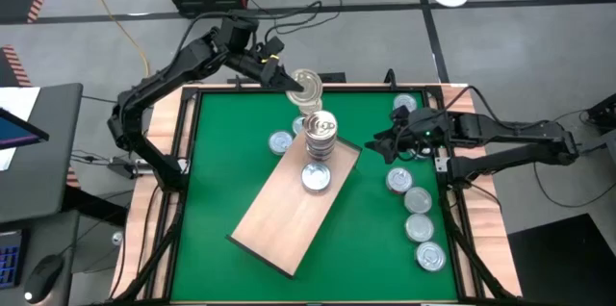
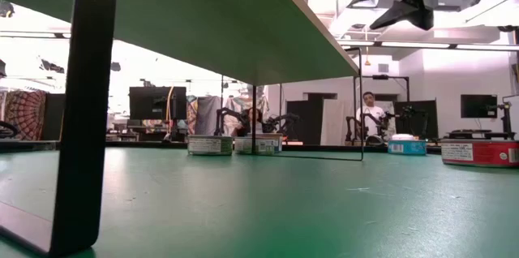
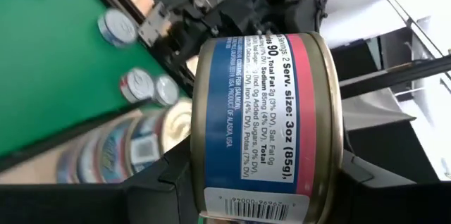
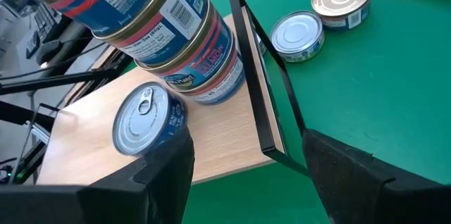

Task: Stack canned seafood by type on shelf
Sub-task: Stack the blue pink tuna can on top of the other blue pink tuna cans on the shelf

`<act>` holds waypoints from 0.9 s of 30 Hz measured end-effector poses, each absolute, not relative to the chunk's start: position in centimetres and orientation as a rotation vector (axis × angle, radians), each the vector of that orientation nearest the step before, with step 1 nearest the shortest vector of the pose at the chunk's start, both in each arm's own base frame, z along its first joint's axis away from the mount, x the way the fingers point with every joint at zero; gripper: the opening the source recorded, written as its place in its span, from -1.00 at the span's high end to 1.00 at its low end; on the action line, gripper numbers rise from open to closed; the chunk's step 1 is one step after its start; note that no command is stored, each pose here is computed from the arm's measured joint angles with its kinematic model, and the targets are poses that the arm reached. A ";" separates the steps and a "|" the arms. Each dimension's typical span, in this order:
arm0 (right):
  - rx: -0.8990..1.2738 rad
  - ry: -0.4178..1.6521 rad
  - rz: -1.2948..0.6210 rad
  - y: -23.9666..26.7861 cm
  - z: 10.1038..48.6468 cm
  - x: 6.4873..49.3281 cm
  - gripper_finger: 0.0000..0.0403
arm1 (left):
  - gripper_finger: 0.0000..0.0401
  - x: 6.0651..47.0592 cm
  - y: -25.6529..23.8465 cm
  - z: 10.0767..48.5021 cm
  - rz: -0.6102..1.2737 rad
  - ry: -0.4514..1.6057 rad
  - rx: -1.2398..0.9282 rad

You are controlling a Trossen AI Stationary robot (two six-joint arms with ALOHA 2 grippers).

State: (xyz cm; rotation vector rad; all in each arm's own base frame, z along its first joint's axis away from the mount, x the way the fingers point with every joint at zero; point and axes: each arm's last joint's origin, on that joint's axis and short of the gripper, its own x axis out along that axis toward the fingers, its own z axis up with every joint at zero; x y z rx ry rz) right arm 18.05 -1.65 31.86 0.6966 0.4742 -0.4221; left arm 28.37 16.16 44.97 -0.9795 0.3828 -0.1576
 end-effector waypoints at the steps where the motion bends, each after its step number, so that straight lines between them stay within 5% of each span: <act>1: 0.692 0.477 -0.421 -1.6 31.8 18.1 -0.42 | 0.09 28.5 15.8 44.9 -0.165 0.392 -0.988; 27: 0.671 0.474 -0.417 -1.7 31.9 18.1 -0.42 | 0.09 31.3 12.2 43.4 -0.009 0.490 -1.092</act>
